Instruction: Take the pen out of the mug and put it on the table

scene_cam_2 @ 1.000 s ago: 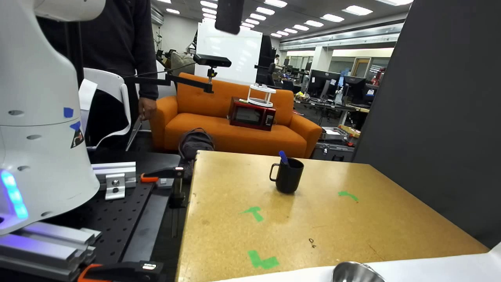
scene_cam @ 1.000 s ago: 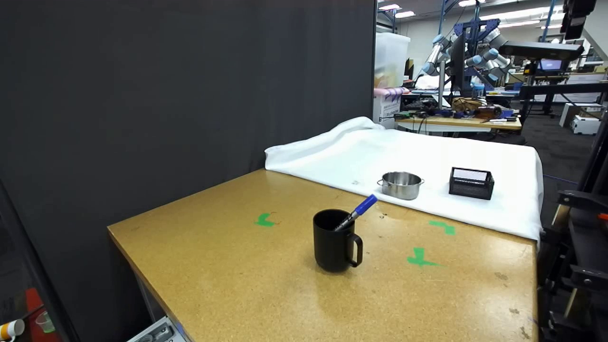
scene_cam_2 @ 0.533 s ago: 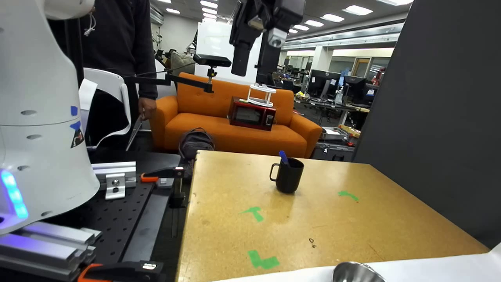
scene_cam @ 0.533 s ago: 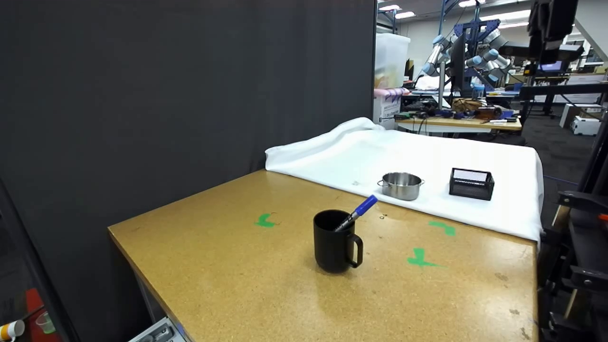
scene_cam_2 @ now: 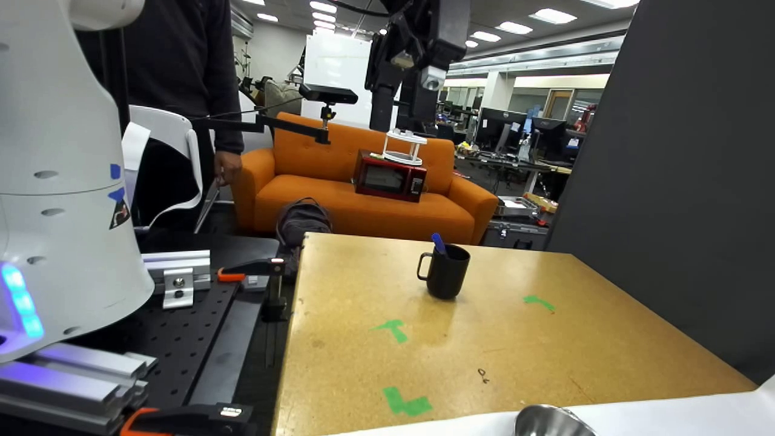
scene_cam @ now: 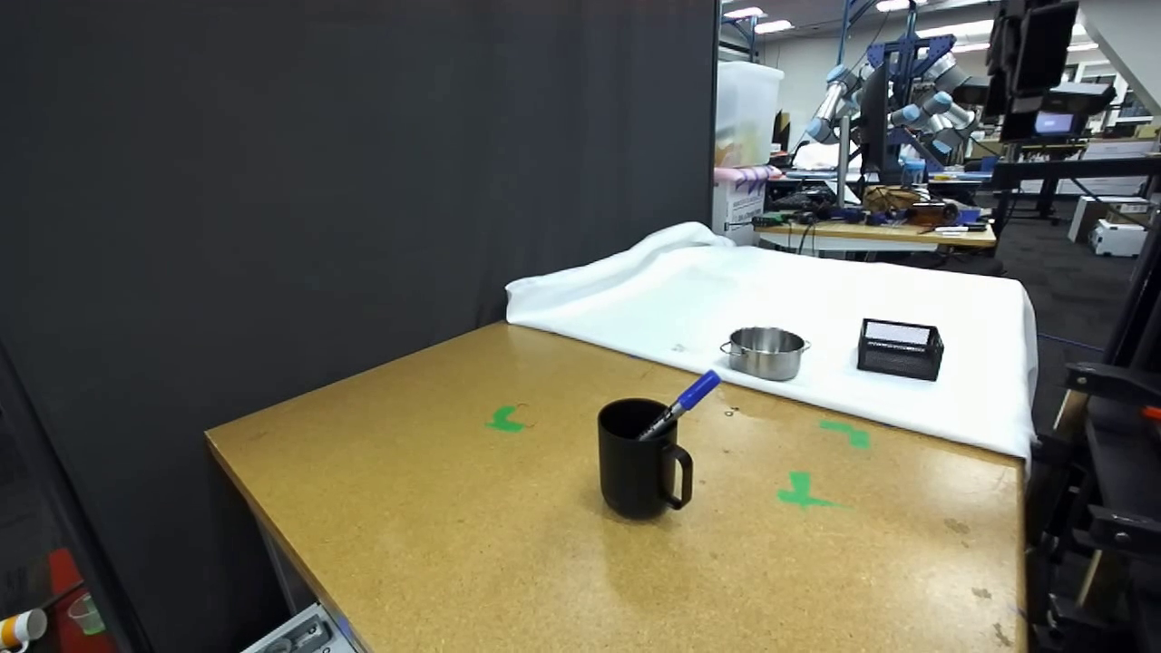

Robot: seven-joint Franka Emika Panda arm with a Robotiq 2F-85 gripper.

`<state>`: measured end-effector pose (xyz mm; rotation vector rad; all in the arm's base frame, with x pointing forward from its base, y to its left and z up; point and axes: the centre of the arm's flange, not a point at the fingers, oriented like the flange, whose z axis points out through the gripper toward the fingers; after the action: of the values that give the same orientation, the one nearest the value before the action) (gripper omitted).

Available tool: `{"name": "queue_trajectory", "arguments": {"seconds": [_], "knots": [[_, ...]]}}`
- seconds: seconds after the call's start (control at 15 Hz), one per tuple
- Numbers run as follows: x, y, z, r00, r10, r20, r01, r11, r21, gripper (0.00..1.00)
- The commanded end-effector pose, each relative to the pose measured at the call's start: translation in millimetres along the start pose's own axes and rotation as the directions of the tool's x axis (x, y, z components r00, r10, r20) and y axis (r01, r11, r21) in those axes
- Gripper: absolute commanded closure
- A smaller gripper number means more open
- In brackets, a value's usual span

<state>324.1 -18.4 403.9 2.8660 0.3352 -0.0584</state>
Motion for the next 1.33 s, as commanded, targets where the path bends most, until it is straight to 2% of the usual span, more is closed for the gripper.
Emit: {"name": "queue_trajectory", "arguments": {"seconds": [0.0,0.27,0.4,0.6,0.73,0.93,1.27], "knots": [[0.0,0.0,0.0,1.0,0.0,0.0,0.0,1.0,0.0,0.0],[0.0,0.0,0.0,1.0,0.0,0.0,0.0,1.0,0.0,0.0],[8.3,-20.9,6.2,0.991,-0.135,0.024,0.136,0.99,-0.026,0.0],[21.1,-75.9,17.0,0.95,-0.312,-0.019,0.312,0.95,-0.023,0.0],[31.7,-112.2,22.7,0.904,-0.425,-0.042,0.424,0.905,-0.04,0.0],[46.4,-154.1,30.1,0.812,-0.581,-0.059,0.575,0.813,-0.087,0.0],[70.5,-181.3,35.9,0.622,-0.768,-0.149,0.749,0.64,-0.173,0.0]]}}
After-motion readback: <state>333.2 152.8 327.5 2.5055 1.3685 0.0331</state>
